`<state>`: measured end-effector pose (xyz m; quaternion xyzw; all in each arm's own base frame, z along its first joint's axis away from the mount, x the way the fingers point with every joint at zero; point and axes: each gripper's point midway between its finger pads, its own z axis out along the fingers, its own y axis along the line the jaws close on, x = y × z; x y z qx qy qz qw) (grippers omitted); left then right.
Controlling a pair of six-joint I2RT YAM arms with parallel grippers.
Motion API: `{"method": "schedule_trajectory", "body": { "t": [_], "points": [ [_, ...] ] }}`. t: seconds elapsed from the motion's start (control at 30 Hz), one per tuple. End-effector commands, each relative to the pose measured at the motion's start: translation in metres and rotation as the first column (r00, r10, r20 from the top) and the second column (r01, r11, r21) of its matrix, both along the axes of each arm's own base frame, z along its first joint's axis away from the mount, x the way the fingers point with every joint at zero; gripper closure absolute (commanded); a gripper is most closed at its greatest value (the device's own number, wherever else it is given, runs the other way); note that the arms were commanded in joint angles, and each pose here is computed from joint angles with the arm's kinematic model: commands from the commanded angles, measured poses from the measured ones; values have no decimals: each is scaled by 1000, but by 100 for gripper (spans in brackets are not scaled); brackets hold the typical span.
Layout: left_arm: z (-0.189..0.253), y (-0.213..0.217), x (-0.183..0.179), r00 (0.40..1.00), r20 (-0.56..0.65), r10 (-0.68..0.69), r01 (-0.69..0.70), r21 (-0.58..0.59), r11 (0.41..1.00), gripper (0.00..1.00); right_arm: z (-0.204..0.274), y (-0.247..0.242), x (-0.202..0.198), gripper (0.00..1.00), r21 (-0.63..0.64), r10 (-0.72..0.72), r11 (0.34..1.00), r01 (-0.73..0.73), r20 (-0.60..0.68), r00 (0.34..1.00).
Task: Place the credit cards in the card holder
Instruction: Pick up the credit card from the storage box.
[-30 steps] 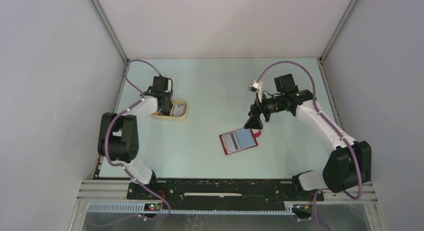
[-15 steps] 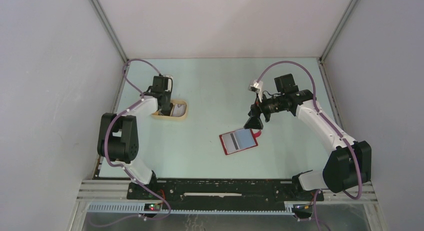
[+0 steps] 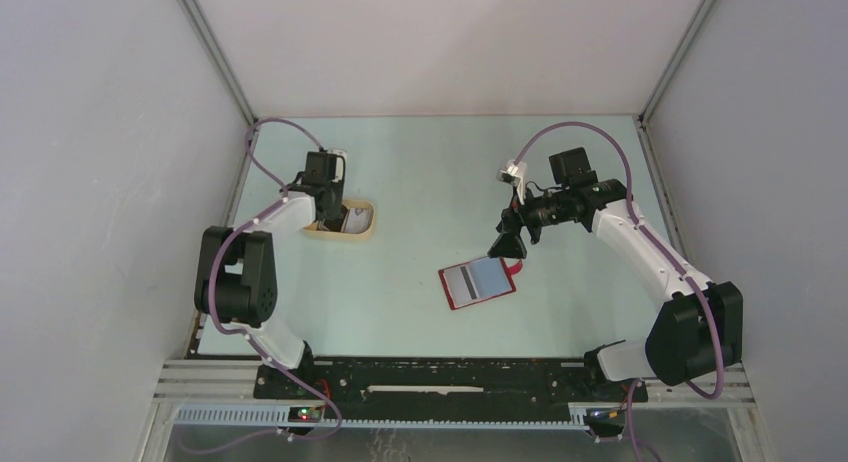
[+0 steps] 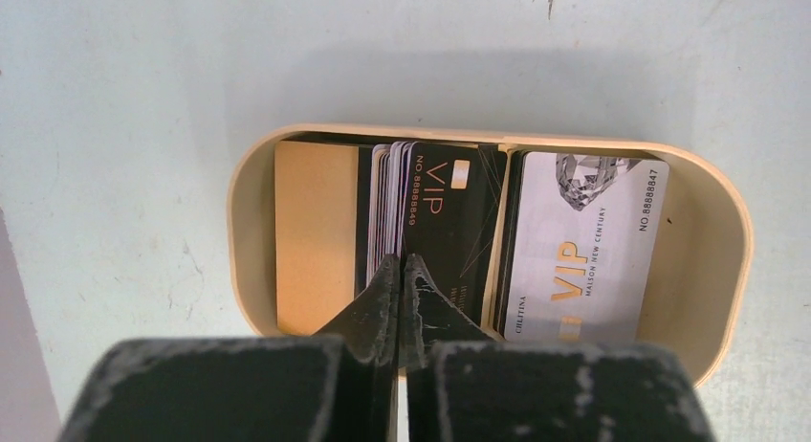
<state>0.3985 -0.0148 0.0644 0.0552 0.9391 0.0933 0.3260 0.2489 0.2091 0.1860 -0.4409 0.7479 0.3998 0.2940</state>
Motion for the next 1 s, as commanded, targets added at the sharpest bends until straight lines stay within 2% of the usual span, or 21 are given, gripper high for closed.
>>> {"method": "schedule_trajectory", "body": {
  "t": [0.0, 0.5, 0.97],
  "points": [
    [17, 9, 4, 999, 41, 20, -21, 19, 1000, 100, 11, 0, 0, 8, 20, 11, 1000, -12, 32, 999],
    [27, -11, 0, 996, 78, -39, 46, -80, 996, 100, 11, 1, 0, 8, 21, 12, 1000, -13, 33, 999],
    [40, -18, -8, 992, 122, -27, 44, -138, 989, 100, 9, 2, -1, 8, 23, 19, 1000, -19, 21, 1000]
  ]
}}
